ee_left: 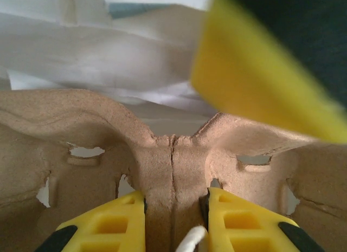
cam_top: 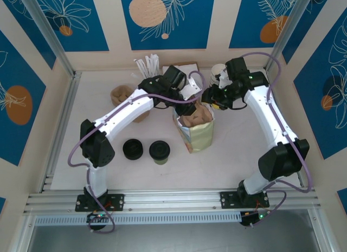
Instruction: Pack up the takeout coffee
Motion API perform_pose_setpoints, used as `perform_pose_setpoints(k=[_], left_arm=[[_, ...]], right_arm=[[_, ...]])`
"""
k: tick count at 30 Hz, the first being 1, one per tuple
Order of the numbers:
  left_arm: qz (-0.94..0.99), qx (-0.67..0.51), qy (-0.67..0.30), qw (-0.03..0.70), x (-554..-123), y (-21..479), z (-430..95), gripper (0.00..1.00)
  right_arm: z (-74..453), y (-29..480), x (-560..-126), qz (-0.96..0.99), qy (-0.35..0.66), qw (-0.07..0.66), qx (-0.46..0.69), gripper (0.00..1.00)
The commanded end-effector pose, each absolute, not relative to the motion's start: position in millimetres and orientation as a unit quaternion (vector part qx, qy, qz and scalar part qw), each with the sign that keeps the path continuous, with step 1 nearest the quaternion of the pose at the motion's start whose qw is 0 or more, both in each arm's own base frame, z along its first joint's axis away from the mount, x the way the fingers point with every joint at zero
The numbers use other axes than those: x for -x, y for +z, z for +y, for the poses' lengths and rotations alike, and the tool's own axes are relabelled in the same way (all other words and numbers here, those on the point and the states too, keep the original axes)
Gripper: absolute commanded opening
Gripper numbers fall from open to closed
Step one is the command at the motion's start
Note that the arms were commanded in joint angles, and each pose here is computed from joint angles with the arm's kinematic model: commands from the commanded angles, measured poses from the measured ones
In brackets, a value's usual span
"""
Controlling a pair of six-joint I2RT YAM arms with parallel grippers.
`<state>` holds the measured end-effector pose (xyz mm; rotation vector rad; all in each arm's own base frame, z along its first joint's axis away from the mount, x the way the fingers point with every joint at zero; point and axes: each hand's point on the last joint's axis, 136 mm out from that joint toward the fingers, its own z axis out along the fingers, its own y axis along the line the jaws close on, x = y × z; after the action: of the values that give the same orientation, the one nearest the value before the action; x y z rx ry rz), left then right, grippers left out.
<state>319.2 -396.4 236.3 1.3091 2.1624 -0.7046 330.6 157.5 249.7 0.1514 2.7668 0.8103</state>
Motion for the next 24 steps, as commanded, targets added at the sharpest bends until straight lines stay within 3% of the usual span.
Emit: perform_pose_setpoints(k=[1, 6, 11, 24], left_arm=[[0.802, -0.495, -0.242, 0.232, -303.0, 224.9, -393.9, 0.21], [0.804, -0.493, -0.229, 0.239, -305.6, 226.8, -391.2, 0.21], [0.798, -0.505, -0.213, 0.250, -304.8, 231.4, -390.1, 0.20], [0.756, -0.537, -0.264, 0.266, -279.4, 268.0, -404.0, 0.21]], right_arm=[[158.0, 258.9, -333.0, 0.952, 0.271, 0.138, -0.033, 0.40], [160.6, 268.2, -329.8, 0.950, 0.276, 0.146, -0.021, 0.22], [161.6, 270.0, -316.9, 0.948, 0.288, 0.135, -0.031, 0.11], [171.5, 270.6, -291.9, 0.925, 0.355, 0.094, -0.095, 0.01]])
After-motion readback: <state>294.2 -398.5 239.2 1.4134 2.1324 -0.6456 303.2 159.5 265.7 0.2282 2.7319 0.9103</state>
